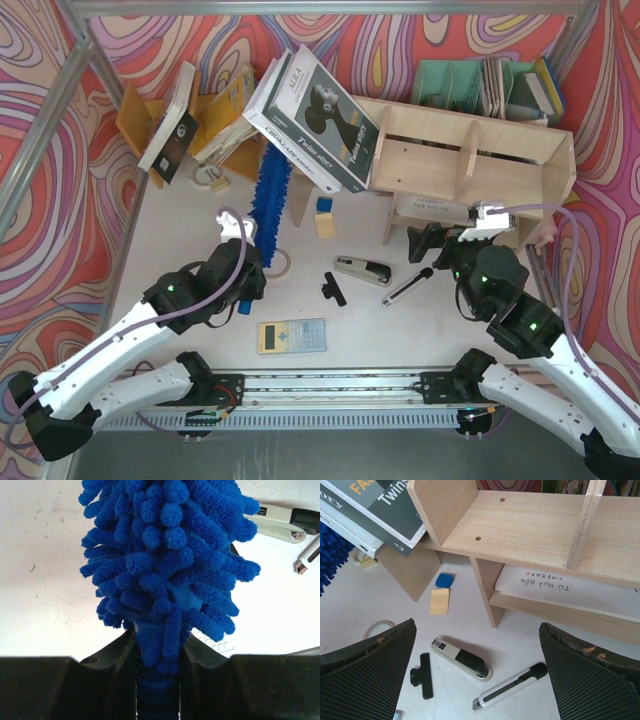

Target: Dust the bookshelf with a duster

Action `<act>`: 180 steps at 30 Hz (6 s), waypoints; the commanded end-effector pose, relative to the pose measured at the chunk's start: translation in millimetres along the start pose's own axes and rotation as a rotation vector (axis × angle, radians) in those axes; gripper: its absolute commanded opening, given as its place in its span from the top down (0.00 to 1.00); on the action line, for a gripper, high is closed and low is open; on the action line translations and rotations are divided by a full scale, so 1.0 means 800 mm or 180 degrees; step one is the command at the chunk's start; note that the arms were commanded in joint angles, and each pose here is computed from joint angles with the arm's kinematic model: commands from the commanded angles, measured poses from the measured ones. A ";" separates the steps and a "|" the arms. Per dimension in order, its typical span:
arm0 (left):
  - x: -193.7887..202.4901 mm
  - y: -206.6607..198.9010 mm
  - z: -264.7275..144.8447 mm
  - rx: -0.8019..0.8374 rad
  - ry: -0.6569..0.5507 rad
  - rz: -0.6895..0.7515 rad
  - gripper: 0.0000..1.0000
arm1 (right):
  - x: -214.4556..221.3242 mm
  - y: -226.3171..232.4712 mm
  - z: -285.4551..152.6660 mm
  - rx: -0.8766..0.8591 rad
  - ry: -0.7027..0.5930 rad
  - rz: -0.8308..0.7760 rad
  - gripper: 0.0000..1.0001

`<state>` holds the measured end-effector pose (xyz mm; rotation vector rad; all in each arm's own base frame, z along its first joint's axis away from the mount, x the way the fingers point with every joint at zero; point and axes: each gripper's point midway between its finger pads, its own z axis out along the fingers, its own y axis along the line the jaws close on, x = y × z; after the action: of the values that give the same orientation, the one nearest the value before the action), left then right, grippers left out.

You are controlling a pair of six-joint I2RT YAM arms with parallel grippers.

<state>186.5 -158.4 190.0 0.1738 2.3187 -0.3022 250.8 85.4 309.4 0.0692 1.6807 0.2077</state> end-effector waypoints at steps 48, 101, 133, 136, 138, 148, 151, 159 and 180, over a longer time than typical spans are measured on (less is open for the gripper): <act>0.004 -0.003 0.014 0.0089 -0.0176 -0.0248 1.00 | -0.032 -0.022 -0.018 0.0147 -0.0327 -0.0091 0.01; 0.123 -0.011 0.064 0.0292 0.0672 -0.0313 1.00 | -0.017 -0.019 -0.003 0.0206 -0.0211 -0.0197 0.01; 0.032 -0.010 0.019 0.0315 -0.0071 -0.0324 1.00 | -0.021 -0.020 -0.008 0.0182 -0.0250 -0.0147 0.01; 0.056 -0.013 0.037 0.0310 0.0125 -0.0355 1.00 | -0.021 -0.020 -0.007 0.0185 -0.0247 -0.0147 0.01; 0.073 -0.015 0.046 0.0325 0.0263 -0.0377 1.00 | -0.021 -0.021 -0.007 0.0189 -0.0246 -0.0150 0.01; 0.119 0.010 0.067 0.0008 0.0565 -0.0344 1.00 | -0.020 -0.020 -0.006 0.0194 -0.0238 -0.0145 0.01; 0.103 0.016 0.059 -0.0101 0.0441 -0.0369 1.00 | -0.019 -0.021 -0.007 0.0192 -0.0233 -0.0145 0.01; 0.028 0.005 0.016 0.0154 -0.0186 -0.0443 1.00 | -0.022 -0.017 -0.008 0.0141 -0.0253 -0.0129 0.01; -0.005 0.004 0.008 0.0069 -0.0387 -0.0459 1.00 | -0.046 -0.016 -0.007 0.0178 -0.0353 -0.0169 0.01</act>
<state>185.1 -159.3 173.0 0.0310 2.2865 -0.3949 248.8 70.1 340.6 0.0705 1.6008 0.1424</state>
